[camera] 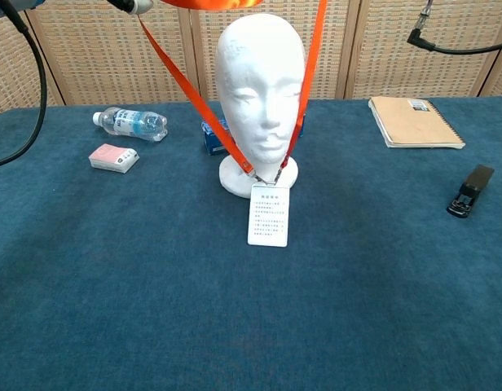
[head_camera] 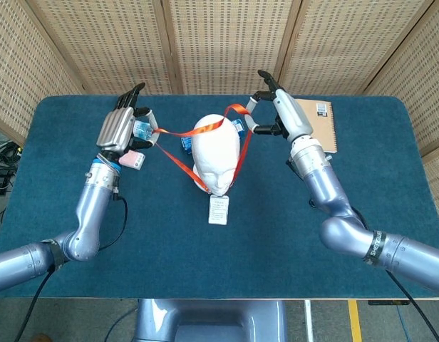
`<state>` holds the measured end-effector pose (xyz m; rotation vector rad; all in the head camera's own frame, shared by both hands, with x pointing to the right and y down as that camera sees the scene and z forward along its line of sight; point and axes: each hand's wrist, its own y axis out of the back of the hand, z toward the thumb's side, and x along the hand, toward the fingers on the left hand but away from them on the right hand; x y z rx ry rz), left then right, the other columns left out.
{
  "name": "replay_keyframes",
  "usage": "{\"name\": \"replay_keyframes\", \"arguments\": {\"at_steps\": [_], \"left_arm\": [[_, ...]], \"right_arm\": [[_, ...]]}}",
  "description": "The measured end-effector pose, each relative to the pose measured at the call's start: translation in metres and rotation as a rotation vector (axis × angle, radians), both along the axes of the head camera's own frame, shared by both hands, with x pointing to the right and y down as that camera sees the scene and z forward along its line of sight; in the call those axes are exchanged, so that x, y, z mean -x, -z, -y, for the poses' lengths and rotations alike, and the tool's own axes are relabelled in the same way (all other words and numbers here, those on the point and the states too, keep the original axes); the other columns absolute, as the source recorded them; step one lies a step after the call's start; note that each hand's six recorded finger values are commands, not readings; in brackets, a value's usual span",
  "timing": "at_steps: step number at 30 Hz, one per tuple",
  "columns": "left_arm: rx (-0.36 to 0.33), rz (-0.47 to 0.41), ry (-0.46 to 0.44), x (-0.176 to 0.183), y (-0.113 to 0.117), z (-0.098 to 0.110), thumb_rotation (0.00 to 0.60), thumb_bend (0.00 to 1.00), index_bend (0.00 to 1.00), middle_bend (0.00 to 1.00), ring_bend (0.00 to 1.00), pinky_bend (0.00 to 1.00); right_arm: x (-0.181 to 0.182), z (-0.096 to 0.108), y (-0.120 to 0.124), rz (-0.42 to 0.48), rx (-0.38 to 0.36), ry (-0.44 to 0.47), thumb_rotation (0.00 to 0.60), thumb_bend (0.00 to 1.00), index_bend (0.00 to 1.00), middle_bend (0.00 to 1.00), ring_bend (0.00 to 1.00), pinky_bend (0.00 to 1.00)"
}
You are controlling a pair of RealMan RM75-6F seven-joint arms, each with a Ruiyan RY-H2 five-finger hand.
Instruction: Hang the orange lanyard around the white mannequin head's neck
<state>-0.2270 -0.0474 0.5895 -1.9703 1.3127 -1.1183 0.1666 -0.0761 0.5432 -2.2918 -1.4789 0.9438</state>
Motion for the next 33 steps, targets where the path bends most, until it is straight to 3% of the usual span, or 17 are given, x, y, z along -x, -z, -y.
{"name": "replay_keyframes", "arguments": {"at_steps": [7, 9, 10, 11, 12, 13, 15, 16, 21, 28, 33], "left_arm": [[0.026, 0.059, 0.031, 0.001, -0.027, 0.019, 0.600, 0.46, 0.73, 0.00, 0.00, 0.00], [0.039, 0.059, 0.036, -0.002, -0.035, 0.023, 0.600, 0.46, 0.57, 0.00, 0.00, 0.00], [0.045, 0.057, 0.038, -0.004, -0.037, 0.024, 0.600, 0.45, 0.37, 0.00, 0.00, 0.00], [0.051, 0.054, 0.039, -0.006, -0.040, 0.025, 0.600, 0.44, 0.18, 0.00, 0.00, 0.00], [0.055, 0.051, 0.039, -0.008, -0.042, 0.026, 0.600, 0.42, 0.08, 0.00, 0.00, 0.00], [0.059, 0.048, 0.041, -0.008, -0.044, 0.027, 0.600, 0.38, 0.00, 0.00, 0.00, 0.00], [0.062, 0.030, 0.052, -0.010, -0.045, 0.030, 0.600, 0.28, 0.00, 0.00, 0.00, 0.00], [0.058, 0.024, 0.058, -0.010, -0.045, 0.031, 0.600, 0.22, 0.00, 0.00, 0.00, 0.00], [0.039, 0.027, 0.064, -0.008, -0.044, 0.038, 0.600, 0.01, 0.00, 0.00, 0.00, 0.00], [-0.005, 0.055, 0.027, 0.000, -0.034, 0.033, 0.600, 0.00, 0.00, 0.00, 0.00, 0.00], [-0.071, 0.126, -0.030, 0.021, -0.018, 0.019, 0.600, 0.00, 0.00, 0.00, 0.00, 0.00]], "right_arm": [[-0.015, 0.023, -0.031, -0.095, 0.018, -0.051, 0.600, 0.64, 0.71, 0.03, 0.00, 0.00], [-0.015, 0.028, -0.038, -0.111, 0.023, -0.058, 0.600, 0.63, 0.70, 0.03, 0.00, 0.00], [-0.014, 0.029, -0.041, -0.117, 0.026, -0.060, 0.600, 0.58, 0.66, 0.02, 0.00, 0.00], [-0.013, 0.030, -0.043, -0.122, 0.028, -0.061, 0.600, 0.46, 0.58, 0.02, 0.00, 0.00], [-0.014, 0.031, -0.046, -0.129, 0.031, -0.063, 0.600, 0.36, 0.49, 0.01, 0.00, 0.00], [-0.015, 0.032, -0.049, -0.139, 0.034, -0.063, 0.600, 0.18, 0.36, 0.00, 0.00, 0.00], [-0.017, 0.034, -0.054, -0.163, 0.046, -0.062, 0.600, 0.02, 0.20, 0.00, 0.00, 0.00], [-0.018, 0.035, -0.056, -0.172, 0.050, -0.063, 0.600, 0.00, 0.16, 0.00, 0.00, 0.00], [-0.022, 0.036, -0.060, -0.203, 0.047, -0.070, 0.600, 0.00, 0.14, 0.00, 0.00, 0.00], [-0.030, 0.030, -0.053, -0.225, 0.017, -0.066, 0.600, 0.00, 0.14, 0.00, 0.00, 0.00], [-0.043, 0.015, -0.040, -0.279, -0.034, -0.027, 0.600, 0.00, 0.12, 0.00, 0.00, 0.00]]}}
